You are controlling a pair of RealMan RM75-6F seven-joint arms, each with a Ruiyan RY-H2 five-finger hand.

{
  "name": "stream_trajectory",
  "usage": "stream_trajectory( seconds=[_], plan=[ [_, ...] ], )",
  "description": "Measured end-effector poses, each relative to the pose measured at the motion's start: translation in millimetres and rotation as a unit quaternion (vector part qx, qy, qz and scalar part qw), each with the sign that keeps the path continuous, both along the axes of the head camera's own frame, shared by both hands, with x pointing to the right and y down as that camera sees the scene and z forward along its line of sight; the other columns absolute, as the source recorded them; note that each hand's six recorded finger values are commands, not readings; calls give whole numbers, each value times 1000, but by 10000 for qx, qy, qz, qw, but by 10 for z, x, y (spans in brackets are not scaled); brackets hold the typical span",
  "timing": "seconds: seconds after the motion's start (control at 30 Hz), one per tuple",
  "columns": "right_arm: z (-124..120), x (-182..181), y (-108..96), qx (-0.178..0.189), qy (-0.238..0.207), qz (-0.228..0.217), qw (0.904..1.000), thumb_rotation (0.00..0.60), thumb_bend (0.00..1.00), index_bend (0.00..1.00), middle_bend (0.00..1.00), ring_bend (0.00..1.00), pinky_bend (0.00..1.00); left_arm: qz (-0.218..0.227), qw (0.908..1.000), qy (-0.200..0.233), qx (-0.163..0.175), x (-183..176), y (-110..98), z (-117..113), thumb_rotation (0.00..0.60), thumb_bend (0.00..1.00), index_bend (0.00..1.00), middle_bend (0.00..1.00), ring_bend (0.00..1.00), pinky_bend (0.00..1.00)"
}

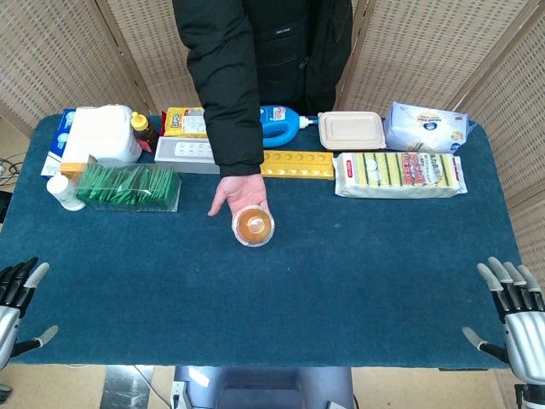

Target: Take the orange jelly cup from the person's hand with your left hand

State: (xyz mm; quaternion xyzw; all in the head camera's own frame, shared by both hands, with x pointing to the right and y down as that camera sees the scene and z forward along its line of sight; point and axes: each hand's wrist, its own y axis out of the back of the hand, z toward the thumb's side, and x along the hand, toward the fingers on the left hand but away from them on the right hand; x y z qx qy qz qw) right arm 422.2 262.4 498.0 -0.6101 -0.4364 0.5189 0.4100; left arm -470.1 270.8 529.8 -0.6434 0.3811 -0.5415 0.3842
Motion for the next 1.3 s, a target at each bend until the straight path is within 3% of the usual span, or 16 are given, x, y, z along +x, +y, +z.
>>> stream_trajectory(
  seconds=[0.3,0.5,0.8,0.97,1.17,1.3],
  plan=[
    [1,-43,14,-9,0,-63,10000,600,20,0,0,0,0,59,9999,50,-78,57,-14,28,600,77,0,0,0,51],
    [29,-40,8,-78,-14,-45,10000,600,22,0,0,0,0,412,9986,320,125,396,-154,-133,600,80,0,0,0,51],
    [26,-11,-16,-87,-72,-4,9999,600,28,0,0,0,0,1166,9897,824,34,1305,-690,-372,600,115,0,0,0,51],
    [36,-9,-35,-108,-71,-12,9999,600,28,0,0,0,0,1593,9851,620,-207,1717,-1021,-235,600,139,0,0,0,51],
    [53,10,-45,-150,-86,9,9999,600,29,0,0,0,0,1923,9804,420,-55,2254,-1376,-95,600,141,0,0,0,51],
    [76,12,-57,-193,-92,7,9998,600,29,0,0,0,0,2166,9759,260,85,2583,-1474,-50,600,141,0,0,0,51]
  ],
)
